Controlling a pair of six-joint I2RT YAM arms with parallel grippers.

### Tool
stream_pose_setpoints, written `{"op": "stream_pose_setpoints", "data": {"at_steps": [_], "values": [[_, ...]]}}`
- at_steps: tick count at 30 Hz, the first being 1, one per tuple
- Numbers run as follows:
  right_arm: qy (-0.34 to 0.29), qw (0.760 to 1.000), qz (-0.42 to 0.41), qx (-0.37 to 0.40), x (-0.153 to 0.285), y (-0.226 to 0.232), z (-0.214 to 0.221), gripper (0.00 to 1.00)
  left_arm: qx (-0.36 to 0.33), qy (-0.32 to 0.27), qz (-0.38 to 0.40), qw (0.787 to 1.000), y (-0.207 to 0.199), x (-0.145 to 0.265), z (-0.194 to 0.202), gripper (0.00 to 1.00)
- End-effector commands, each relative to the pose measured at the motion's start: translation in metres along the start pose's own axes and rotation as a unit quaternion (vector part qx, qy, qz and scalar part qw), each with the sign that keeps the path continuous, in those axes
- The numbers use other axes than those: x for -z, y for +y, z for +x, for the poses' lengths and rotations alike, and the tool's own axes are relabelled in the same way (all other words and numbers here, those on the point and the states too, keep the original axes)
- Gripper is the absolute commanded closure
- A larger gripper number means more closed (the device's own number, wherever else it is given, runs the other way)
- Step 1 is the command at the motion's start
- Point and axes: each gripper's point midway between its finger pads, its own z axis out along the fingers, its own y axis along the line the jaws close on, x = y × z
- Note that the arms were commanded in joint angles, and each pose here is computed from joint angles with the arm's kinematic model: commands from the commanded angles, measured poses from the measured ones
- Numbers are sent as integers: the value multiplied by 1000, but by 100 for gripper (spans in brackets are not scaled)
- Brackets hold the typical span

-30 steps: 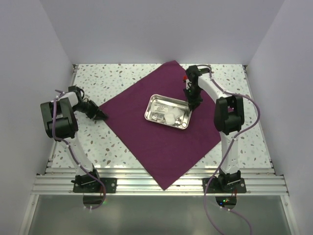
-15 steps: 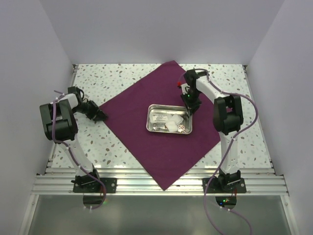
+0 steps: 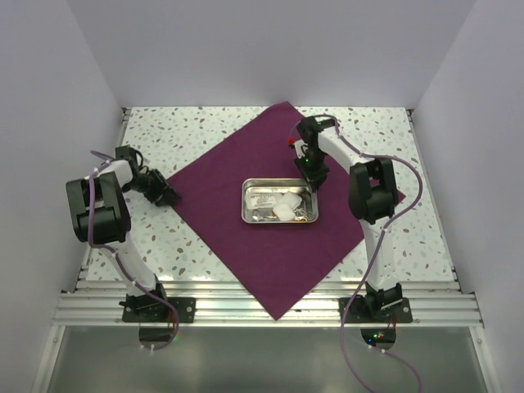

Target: Prepare the surgical pack

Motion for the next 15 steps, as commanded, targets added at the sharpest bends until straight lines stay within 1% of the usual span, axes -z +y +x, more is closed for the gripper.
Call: {"op": "stream_pose_setpoints", "data": {"at_steps": [1,2,3,5,6,7,8,9,10,12,13,14,15], "values": [[-12,1000,19,-13,12,-6,-8,76,-38,-30,-2,999,-6,13,-3,61],[-11,999,19,-23,11,-5,-6,73,-41,-32,0,999,-8,15,-2,59],[-14,1000,6,-26,13,1,-6,68,-45,-33,5,998,-11,17,-2,58],[-22,999,4,-43,15,2,-7,62,-52,-40,12,998,-18,24,-2,57],[-27,998,-3,-49,19,5,-5,56,-55,-43,15,997,-21,27,-2,56],[-35,998,-7,-55,22,6,-7,53,-59,-47,17,997,-24,29,-3,55],[-38,996,-9,-76,23,6,-5,50,-62,-50,20,997,-28,33,-3,55],[-51,995,-16,-86,32,7,-7,48,-65,-53,24,996,-31,36,-4,55],[-57,994,-20,-95,37,6,-7,48,-70,-58,29,995,-36,40,-3,54],[-71,987,-23,-139,50,-2,-8,47,-73,-60,37,995,-43,45,-2,53],[-89,984,-37,-153,66,-1,-9,48,-79,-61,41,994,-49,48,1,53],[-93,977,-42,-187,71,-9,-6,47,-82,-60,42,994,-52,49,3,53],[-100,973,-44,-201,77,-11,-5,47,-88,-61,42,993,-56,50,6,53]]}}
